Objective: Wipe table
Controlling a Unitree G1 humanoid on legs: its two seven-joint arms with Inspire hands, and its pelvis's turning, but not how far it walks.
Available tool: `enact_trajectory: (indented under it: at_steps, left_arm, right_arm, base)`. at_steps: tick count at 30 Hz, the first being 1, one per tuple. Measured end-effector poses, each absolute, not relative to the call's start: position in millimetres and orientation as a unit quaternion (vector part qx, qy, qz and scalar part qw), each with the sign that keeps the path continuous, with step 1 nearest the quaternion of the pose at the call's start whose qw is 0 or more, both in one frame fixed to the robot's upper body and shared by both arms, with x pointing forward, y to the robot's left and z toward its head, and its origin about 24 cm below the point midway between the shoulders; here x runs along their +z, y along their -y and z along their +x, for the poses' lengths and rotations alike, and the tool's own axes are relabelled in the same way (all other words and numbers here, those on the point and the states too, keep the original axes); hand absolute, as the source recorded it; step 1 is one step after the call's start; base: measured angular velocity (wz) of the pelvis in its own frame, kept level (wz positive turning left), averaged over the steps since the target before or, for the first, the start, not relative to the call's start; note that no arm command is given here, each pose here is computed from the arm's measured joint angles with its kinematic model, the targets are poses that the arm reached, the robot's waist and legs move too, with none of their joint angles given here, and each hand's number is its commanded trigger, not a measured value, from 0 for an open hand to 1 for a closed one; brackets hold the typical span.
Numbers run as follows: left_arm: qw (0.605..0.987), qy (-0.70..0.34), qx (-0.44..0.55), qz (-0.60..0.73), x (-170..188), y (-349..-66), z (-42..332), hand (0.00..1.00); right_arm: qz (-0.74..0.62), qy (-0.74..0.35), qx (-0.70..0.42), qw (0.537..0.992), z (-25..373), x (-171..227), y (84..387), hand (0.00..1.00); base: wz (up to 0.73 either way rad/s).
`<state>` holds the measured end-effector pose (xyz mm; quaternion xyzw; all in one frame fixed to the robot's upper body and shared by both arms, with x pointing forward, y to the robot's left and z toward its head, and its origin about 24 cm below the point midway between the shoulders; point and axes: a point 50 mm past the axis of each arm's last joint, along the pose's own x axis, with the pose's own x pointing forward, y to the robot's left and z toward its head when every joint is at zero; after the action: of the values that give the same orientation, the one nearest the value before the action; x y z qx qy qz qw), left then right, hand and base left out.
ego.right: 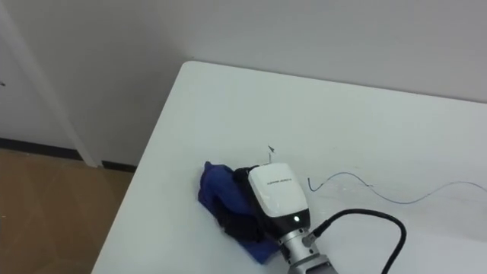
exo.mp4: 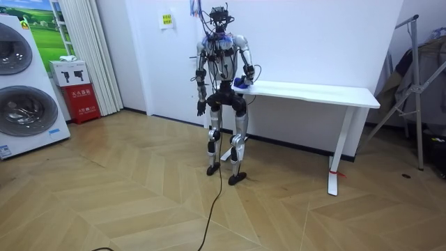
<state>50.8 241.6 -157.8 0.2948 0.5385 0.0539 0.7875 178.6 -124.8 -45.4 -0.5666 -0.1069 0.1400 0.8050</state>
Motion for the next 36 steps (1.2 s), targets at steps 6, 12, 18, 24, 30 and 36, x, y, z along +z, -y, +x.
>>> enact_trajectory:
  at_steps: [6,12,18,24,30,36]
  left_arm:
    - [0.787,-0.539,0.054,0.294,-157.9,-241.6,50.3,0.00]
    - [0.781,-0.549,0.053,0.294,-158.9,-241.0,46.4,0.00]
    - [0.769,-0.576,0.053,0.271,-163.1,-232.3,38.2,0.00]
    - [0.751,-0.607,0.069,0.251,-161.3,-240.2,13.2,0.00]
    - [0.744,-0.617,0.085,0.241,-158.6,-250.3,3.4,0.00]
    - [0.742,-0.612,0.138,0.236,-150.5,-273.6,-2.4,0.00]
  right_arm:
    - [-0.556,0.100,0.141,0.813,178.9,-45.2,125.0,1.00]
    - [-0.532,0.076,0.141,0.831,183.6,-45.8,127.0,1.00]
    - [-0.537,0.037,0.123,0.834,232.7,-42.0,142.7,1.00]
    - [-0.529,-0.076,0.003,0.845,265.6,-39.3,206.3,1.00]
    - [-0.536,-0.130,-0.074,0.831,254.3,-40.1,259.0,1.00]
    - [-0.534,-0.196,-0.155,0.808,198.6,-59.5,300.9,1.00]
  base:
    - [0.01]
    - [0.06]
    - [-0.01]
    - [0.22]
    - [0.17]
    - [0.07]
